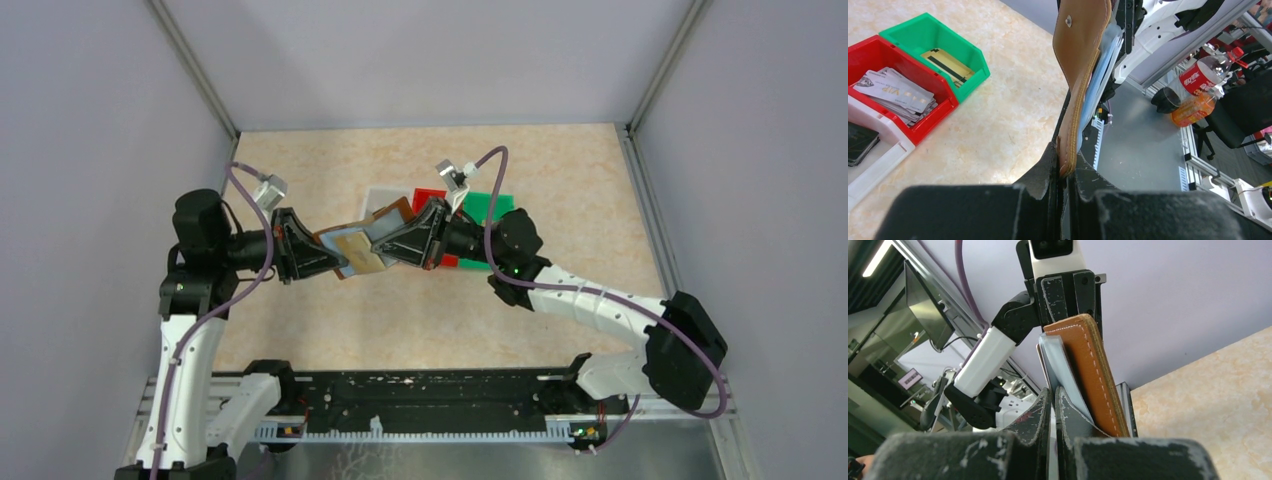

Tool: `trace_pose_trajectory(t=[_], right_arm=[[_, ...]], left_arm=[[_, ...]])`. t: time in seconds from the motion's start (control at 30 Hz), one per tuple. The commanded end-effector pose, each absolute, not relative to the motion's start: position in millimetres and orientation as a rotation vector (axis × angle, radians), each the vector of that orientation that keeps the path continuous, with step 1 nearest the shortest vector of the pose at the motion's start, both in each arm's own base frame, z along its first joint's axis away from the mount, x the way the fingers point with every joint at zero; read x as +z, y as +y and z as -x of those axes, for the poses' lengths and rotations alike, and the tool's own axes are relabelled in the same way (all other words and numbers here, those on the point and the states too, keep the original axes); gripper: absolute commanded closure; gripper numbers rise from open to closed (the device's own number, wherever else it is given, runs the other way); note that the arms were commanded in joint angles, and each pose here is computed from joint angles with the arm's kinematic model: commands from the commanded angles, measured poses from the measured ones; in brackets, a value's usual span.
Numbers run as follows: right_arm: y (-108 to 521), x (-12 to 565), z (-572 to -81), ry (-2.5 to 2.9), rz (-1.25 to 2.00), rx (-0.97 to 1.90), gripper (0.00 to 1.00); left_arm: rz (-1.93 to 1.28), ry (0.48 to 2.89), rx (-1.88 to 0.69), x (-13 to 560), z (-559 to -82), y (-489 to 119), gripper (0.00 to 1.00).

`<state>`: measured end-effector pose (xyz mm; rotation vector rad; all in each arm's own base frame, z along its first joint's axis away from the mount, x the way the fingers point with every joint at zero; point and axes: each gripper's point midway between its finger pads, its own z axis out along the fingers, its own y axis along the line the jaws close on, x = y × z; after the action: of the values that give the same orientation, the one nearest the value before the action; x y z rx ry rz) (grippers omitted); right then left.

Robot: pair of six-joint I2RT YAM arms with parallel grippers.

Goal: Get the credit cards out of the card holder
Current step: Remove the credit card from the card holder.

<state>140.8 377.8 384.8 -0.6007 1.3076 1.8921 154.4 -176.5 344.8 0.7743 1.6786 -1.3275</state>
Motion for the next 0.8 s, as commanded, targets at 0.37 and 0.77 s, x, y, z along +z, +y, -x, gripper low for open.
trace_pose_trajectory(t=[0.37, 0.77], right_arm=[[359.1, 393.4, -135.1, 1.307, 0.598, 1.764, 1.0], [367.1, 396.0, -141.4, 1.333, 0.637, 1.7, 0.49]], left_arm=[[-0.788, 1.633, -1.284, 357.6, -163.8, -175.8, 1.0], [-0.834, 1.607, -1.329, 359.4, -151.9, -177.6, 1.0]])
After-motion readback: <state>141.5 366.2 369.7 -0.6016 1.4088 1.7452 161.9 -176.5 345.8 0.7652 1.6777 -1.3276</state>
